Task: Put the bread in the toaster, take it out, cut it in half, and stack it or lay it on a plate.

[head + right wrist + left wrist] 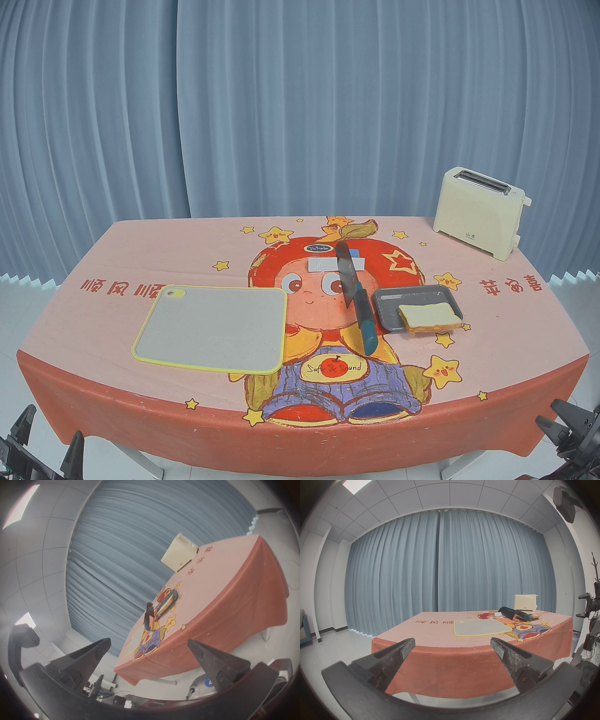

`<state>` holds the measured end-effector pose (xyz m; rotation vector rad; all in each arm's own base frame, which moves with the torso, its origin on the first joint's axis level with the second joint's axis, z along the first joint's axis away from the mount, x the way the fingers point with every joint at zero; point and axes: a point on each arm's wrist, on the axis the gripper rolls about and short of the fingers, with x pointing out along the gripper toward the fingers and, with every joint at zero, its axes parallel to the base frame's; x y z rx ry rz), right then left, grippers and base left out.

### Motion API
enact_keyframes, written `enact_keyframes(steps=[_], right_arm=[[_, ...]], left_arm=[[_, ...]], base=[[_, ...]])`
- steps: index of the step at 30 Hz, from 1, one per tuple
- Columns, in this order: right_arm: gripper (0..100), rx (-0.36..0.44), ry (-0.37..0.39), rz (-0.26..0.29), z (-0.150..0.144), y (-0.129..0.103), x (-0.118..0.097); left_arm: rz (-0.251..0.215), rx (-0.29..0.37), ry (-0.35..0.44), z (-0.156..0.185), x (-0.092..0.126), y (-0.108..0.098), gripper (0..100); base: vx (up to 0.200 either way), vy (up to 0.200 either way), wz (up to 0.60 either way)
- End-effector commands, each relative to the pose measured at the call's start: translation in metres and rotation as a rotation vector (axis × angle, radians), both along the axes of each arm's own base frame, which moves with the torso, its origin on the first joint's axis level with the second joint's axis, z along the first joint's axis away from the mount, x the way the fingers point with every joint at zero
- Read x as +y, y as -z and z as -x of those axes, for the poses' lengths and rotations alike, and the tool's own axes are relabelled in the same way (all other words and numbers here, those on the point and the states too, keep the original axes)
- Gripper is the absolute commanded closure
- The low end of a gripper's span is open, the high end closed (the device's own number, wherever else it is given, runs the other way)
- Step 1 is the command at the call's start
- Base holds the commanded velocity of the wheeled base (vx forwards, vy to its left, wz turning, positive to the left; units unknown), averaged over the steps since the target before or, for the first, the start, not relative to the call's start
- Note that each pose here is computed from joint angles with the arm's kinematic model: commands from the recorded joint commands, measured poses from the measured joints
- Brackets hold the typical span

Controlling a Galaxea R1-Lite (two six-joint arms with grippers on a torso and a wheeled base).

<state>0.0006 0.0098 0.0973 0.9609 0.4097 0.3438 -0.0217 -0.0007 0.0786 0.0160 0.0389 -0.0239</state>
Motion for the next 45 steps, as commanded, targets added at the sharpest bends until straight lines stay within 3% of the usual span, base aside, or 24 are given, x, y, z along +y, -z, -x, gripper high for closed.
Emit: enact_keyframes(steps=[1, 5, 8, 17, 33, 45], right_arm=[[0, 0.124, -0.055, -0.062, -0.011, 0.006, 0.001], [0, 0.184, -0.1, -0.146, -0.015, 0.003, 0.003], [0, 0.215, -0.166, -0.166, -0.015, 0.003, 0.004], [0, 0.213, -0.208, -0.172, -0.022, -0.002, 0.007], [0, 0.337, -0.189, -0.156, -0.079, -0.008, 0.021], [0, 0.332, -0.226, -0.185, -0.094, -0.01, 0.022]], left_arm=[[0.0, 0.01, -0.001, -0.001, 0.0, 0.002, 0], [0.0, 0.01, -0.001, -0.001, 0.0, 0.002, 0], [0.0, 0.01, -0.001, -0.001, 0.0, 0.002, 0], [0.0, 0.01, -0.001, -0.001, 0.0, 0.002, 0], [0.0, 0.01, -0.001, -0.001, 0.0, 0.002, 0], [0.0, 0.01, -0.001, -0.001, 0.0, 0.002, 0]], base=[[0.0, 0.0, 0.0], [0.0, 0.0, 0.0], [0.0, 0.0, 0.0], [0.0, 0.0, 0.0], [0.0, 0.0, 0.0], [0.0, 0.0, 0.0]])
